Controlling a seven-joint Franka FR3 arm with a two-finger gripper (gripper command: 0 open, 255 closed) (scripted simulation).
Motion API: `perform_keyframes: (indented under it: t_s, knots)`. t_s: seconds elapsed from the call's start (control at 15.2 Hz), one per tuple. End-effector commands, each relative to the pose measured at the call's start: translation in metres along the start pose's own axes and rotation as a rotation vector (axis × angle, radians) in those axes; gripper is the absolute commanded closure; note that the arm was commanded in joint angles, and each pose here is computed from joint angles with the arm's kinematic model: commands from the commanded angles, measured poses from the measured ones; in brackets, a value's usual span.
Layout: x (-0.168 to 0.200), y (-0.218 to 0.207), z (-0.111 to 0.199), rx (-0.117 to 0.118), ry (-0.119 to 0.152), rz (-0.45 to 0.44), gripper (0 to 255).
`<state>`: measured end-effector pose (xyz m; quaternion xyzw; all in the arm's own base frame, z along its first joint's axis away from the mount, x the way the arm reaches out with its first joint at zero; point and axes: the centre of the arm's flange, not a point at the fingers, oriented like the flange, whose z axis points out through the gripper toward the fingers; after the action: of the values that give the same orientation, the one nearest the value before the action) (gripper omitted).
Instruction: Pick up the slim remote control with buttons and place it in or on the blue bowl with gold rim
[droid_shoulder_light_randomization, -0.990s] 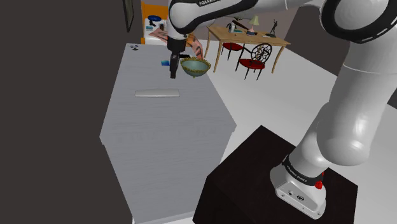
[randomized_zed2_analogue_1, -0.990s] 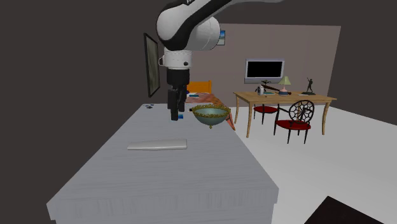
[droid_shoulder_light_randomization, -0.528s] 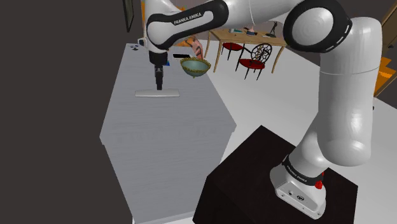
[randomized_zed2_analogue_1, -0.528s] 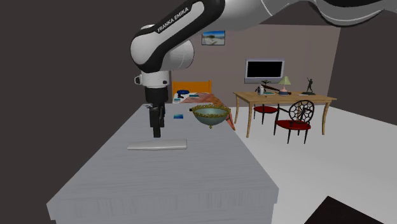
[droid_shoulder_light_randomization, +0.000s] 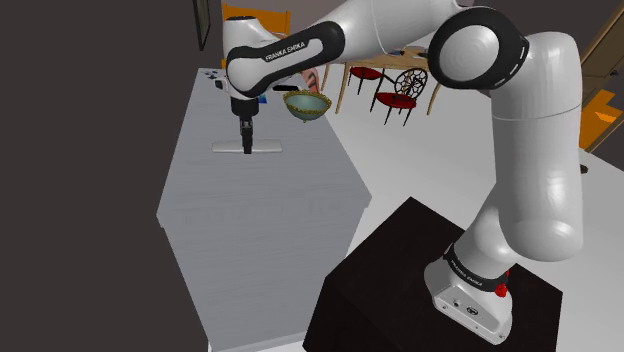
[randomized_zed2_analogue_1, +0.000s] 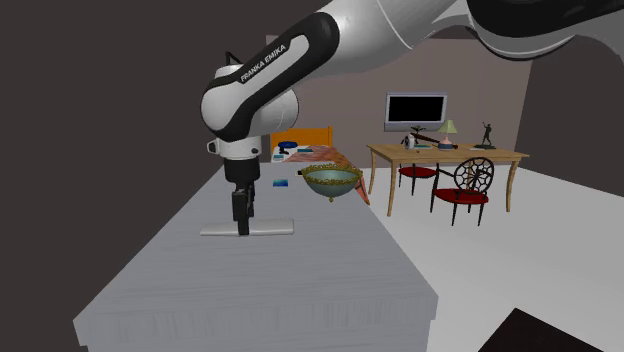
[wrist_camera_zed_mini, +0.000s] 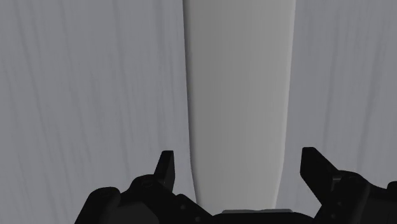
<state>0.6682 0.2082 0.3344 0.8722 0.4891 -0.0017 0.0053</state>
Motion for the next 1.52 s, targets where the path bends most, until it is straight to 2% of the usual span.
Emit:
perform_keyframes:
  t_s: [0.0, 0.46, 0.53, 1.12, 1.45]
  knots:
    - [0.001, 0.000, 0.007, 0.000, 0.000, 0.000, 0]
    - [0.001, 0.000, 0.007, 0.000, 0.000, 0.000, 0]
    - [0.001, 0.000, 0.007, 0.000, 0.000, 0.000, 255]
    - [0.001, 0.000, 0.007, 0.000, 0.000, 0.000, 255]
    - [0.001, 0.000, -0.019, 0.000, 0.000, 0.000, 255]
